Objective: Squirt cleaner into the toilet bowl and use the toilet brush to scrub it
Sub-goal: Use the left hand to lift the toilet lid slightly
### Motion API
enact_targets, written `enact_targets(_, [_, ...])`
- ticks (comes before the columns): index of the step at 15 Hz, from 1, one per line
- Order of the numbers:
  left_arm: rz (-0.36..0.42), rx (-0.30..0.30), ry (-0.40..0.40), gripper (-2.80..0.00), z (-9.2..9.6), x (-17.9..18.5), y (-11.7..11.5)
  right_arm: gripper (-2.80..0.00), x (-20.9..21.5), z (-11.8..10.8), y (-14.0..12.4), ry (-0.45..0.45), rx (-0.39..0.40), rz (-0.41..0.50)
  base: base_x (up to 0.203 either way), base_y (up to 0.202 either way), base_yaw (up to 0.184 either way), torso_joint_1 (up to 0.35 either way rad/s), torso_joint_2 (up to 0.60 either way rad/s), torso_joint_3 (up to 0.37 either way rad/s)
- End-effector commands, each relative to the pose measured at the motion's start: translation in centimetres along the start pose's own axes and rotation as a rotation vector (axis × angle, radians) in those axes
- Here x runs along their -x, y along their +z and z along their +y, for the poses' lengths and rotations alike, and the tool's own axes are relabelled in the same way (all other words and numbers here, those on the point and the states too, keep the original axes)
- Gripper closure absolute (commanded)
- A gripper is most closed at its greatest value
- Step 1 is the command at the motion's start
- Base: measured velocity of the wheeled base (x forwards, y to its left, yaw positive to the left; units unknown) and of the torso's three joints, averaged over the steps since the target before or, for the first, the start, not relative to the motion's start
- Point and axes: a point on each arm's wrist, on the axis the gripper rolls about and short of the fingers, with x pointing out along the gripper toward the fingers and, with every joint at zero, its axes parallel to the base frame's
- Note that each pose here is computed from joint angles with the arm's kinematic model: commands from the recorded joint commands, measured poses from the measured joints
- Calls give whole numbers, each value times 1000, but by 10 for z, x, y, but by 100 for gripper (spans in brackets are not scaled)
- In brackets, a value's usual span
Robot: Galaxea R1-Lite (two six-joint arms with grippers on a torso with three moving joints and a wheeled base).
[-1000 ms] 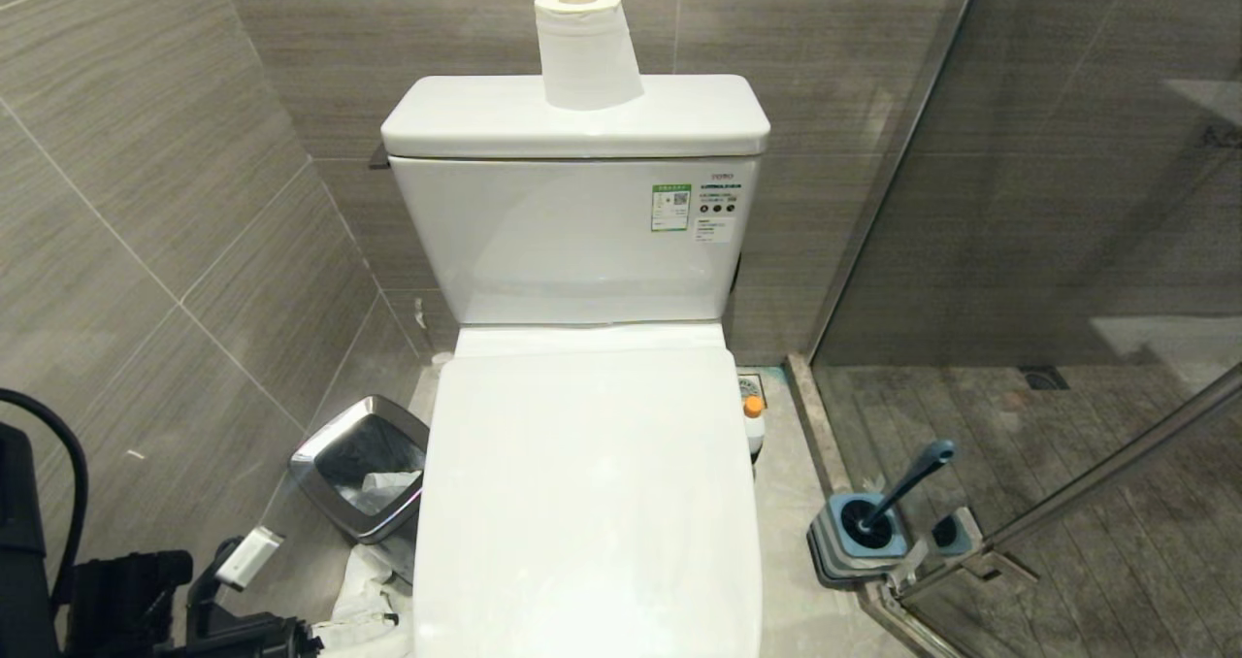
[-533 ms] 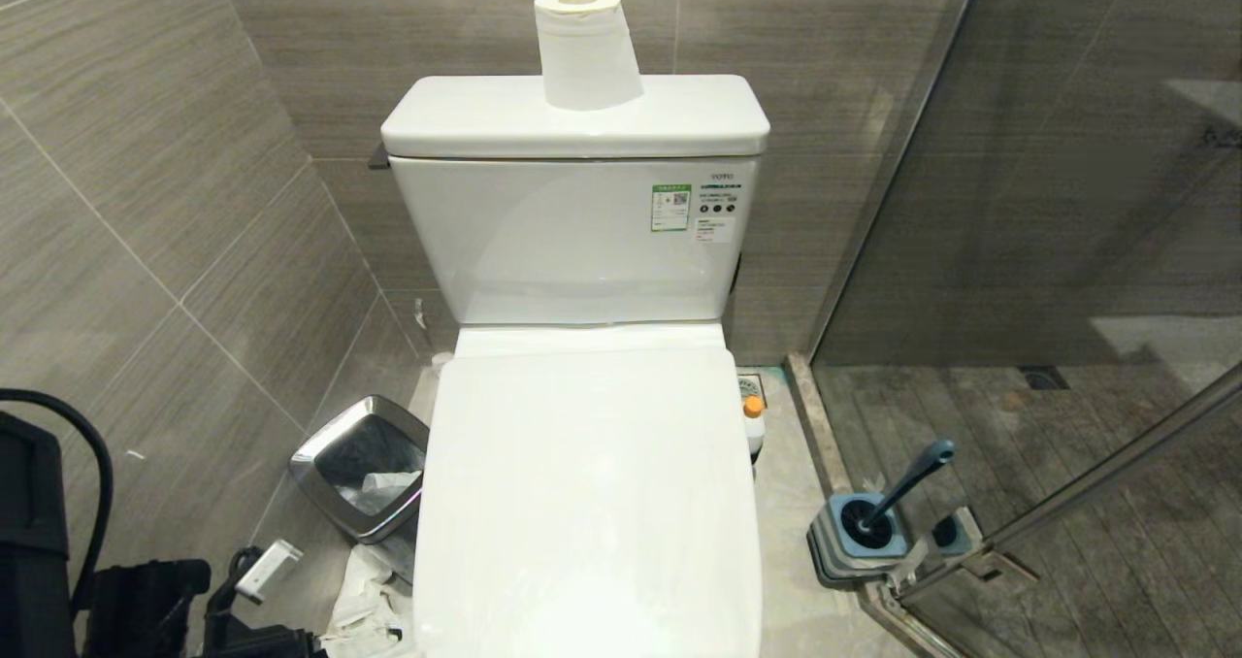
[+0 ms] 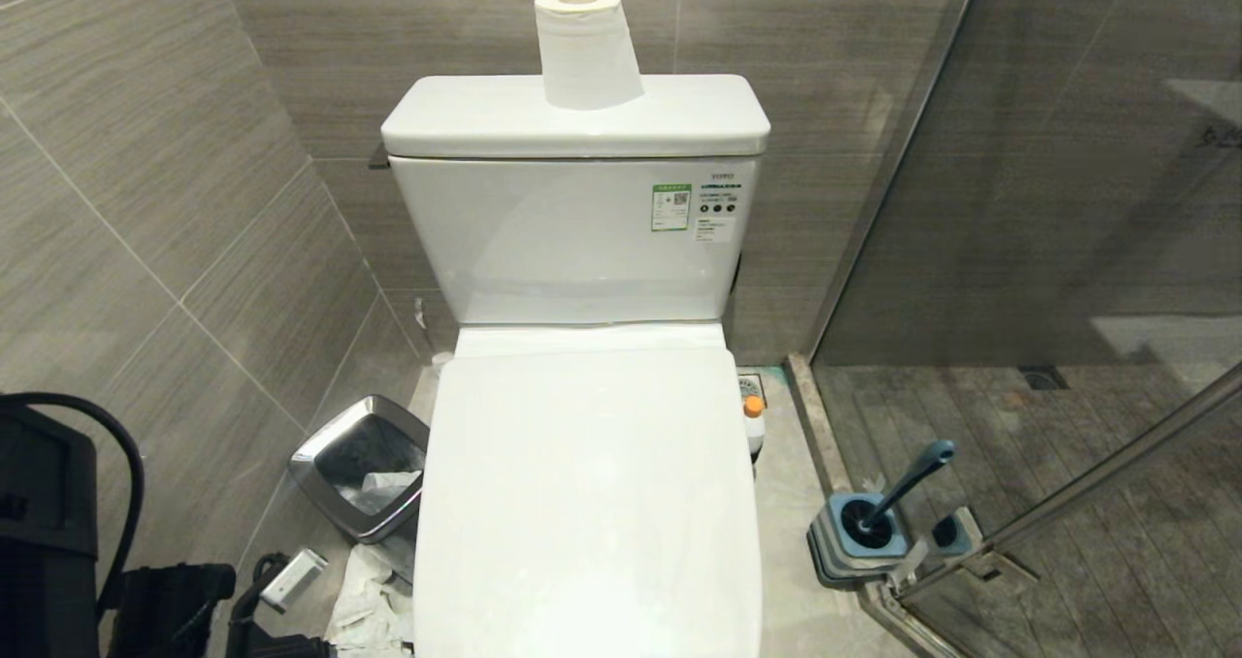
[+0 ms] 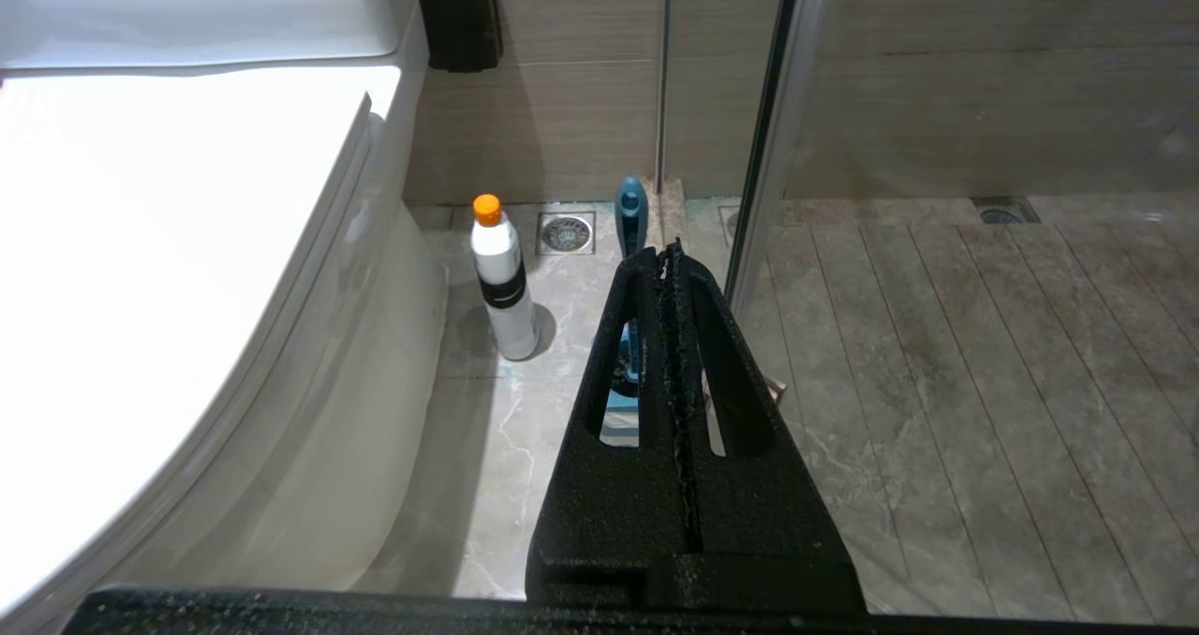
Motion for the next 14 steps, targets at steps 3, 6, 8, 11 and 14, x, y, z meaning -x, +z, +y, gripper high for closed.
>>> enact_targets(3, [15, -18, -20, -280, -3, -5, 0, 0, -1, 0, -7, -2, 1, 24, 0, 0, 0, 0, 0, 0])
enact_targets(6, [40, -13, -8, -280, -4, -7, -2, 0, -1, 0, -7, -2, 1, 24, 0, 0, 0, 0, 0, 0])
enact_targets(8, [54, -19, 15, -280, -4, -8, -3, 0, -1, 0, -7, -2, 1, 24, 0, 0, 0, 0, 0, 0])
enact_targets(11, [63, -22, 18, -280, -5, -10, -4, 0, -1, 0, -7, -2, 1, 24, 0, 0, 0, 0, 0, 0])
enact_targets(14, [70, -28, -12, -280, -7, -12, -3, 0, -1, 0, -7, -2, 1, 24, 0, 0, 0, 0, 0, 0])
